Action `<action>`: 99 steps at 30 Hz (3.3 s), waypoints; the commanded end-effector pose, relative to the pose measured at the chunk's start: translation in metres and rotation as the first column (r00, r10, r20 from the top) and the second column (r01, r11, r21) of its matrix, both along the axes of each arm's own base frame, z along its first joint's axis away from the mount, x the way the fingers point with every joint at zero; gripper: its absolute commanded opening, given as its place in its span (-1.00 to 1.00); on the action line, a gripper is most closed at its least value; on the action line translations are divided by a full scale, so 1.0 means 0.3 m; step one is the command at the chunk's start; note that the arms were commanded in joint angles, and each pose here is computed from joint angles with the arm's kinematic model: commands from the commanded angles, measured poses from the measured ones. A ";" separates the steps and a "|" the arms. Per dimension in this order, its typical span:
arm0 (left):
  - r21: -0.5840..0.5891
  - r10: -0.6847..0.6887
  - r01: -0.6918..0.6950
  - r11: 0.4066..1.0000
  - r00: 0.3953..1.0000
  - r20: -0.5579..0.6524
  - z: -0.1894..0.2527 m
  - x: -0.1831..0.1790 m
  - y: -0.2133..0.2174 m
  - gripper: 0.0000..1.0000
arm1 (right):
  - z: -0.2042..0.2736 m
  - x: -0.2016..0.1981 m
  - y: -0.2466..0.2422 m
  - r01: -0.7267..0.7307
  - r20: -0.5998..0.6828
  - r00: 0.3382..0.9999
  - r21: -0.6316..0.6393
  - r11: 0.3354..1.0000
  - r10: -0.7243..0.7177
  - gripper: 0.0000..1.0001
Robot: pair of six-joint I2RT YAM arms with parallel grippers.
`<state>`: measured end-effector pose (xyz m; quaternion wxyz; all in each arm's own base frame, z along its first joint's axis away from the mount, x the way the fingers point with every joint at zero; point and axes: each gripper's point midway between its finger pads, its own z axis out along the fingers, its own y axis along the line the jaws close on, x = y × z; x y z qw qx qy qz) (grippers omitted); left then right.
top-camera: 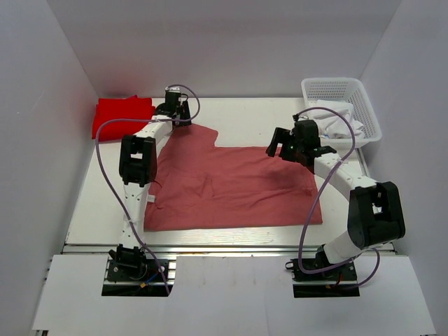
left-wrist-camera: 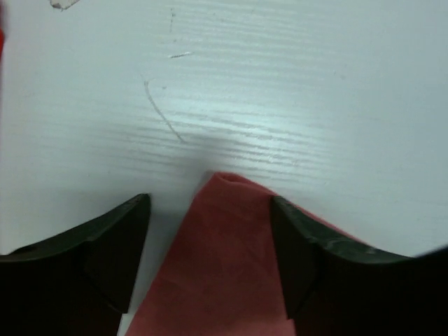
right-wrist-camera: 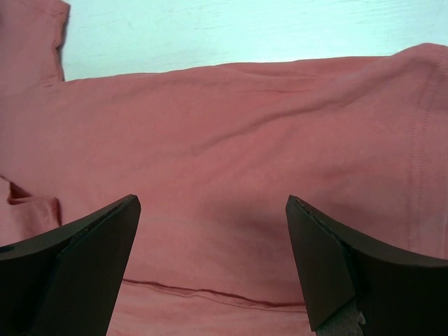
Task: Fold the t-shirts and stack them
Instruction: Grap the side of the flattened tshirt furthest away from the robot with both arms
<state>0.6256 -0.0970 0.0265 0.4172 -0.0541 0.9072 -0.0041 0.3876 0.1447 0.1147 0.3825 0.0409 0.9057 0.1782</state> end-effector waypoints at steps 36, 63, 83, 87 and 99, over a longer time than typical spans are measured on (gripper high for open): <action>-0.010 -0.069 0.070 0.997 0.992 0.109 0.069 0.028 -0.034 -1.00 | -0.193 0.381 -0.382 0.494 -0.034 0.836 -0.387 0.779 -0.547 0.69; 0.021 -0.029 0.024 0.999 0.954 0.298 0.343 0.155 0.053 -1.00 | -0.101 0.578 -0.328 0.399 0.046 0.910 -0.366 0.841 -0.412 -1.00; 0.044 -0.242 0.246 0.968 0.883 0.402 0.529 -0.189 -0.029 -1.00 | -0.002 0.462 -0.286 0.315 0.092 0.949 -0.309 0.897 -0.302 -1.00; 0.013 -0.235 0.250 0.968 0.892 0.386 0.521 -0.327 -0.016 -1.00 | 0.019 0.389 -0.288 0.310 0.099 0.951 -0.293 0.905 -0.293 -1.00; -0.149 -0.117 0.196 0.969 0.898 0.423 0.546 -0.709 0.031 -1.00 | 0.088 0.247 -0.330 0.343 0.144 0.939 -0.283 0.896 -0.313 -1.00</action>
